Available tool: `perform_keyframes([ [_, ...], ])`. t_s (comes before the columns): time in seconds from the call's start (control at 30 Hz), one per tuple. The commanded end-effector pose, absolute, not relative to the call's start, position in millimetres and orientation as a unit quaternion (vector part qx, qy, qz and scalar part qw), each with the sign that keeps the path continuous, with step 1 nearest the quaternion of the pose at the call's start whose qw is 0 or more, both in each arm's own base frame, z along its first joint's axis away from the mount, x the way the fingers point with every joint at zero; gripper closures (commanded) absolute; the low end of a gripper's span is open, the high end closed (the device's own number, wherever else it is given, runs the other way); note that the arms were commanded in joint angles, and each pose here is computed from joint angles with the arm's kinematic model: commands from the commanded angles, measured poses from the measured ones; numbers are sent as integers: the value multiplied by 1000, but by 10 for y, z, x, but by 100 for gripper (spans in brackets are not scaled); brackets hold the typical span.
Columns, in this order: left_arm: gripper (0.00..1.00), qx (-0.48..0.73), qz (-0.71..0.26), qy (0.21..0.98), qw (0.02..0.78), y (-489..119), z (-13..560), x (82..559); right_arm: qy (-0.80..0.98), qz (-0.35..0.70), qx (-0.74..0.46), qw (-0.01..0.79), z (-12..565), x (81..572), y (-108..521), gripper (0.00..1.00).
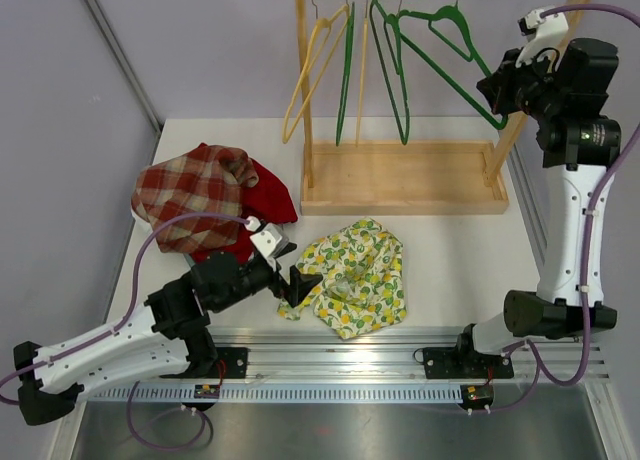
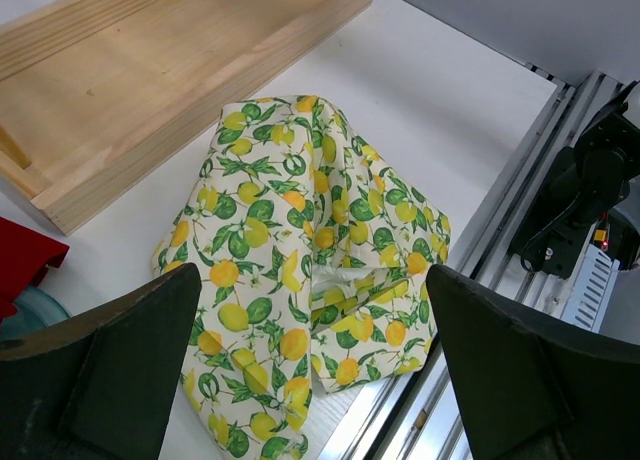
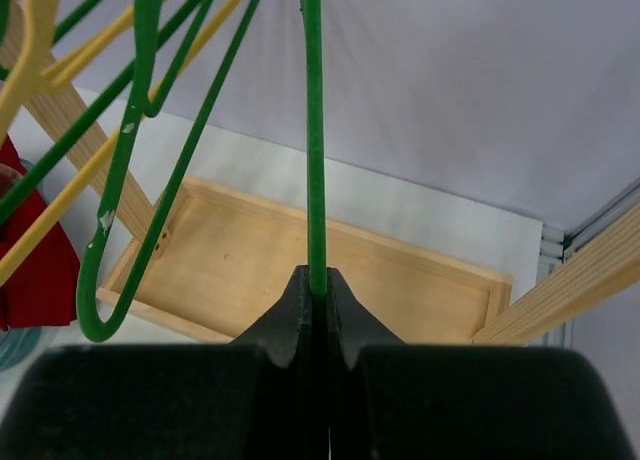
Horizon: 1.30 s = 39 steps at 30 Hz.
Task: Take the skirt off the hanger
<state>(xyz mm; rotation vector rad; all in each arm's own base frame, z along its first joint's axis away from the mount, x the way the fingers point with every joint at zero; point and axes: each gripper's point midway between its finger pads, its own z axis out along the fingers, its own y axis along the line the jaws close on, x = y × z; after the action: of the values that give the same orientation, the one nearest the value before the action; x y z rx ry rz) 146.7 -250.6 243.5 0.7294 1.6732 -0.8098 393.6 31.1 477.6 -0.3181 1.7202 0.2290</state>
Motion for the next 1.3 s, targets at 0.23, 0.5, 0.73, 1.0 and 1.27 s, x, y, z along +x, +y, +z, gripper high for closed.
perform_keyframes([
  [0.23,1,288,-338,709,548,-2520,2368,1537,769,58,-114,626,4618,4147,274,100],
  [0.5,1,315,-320,711,541,-2636,2125,1597,770,53,-141,619,4503,3994,310,74],
  [0.73,1,324,-307,720,531,-2857,1968,1723,756,16,-153,636,4652,3743,227,21],
  [1.0,1,211,-282,816,458,-3224,1390,2027,754,-23,-196,626,4190,3169,164,1],
  [1.27,19,214,-187,870,403,-3515,594,2240,804,72,-219,549,2889,2904,439,0],
])
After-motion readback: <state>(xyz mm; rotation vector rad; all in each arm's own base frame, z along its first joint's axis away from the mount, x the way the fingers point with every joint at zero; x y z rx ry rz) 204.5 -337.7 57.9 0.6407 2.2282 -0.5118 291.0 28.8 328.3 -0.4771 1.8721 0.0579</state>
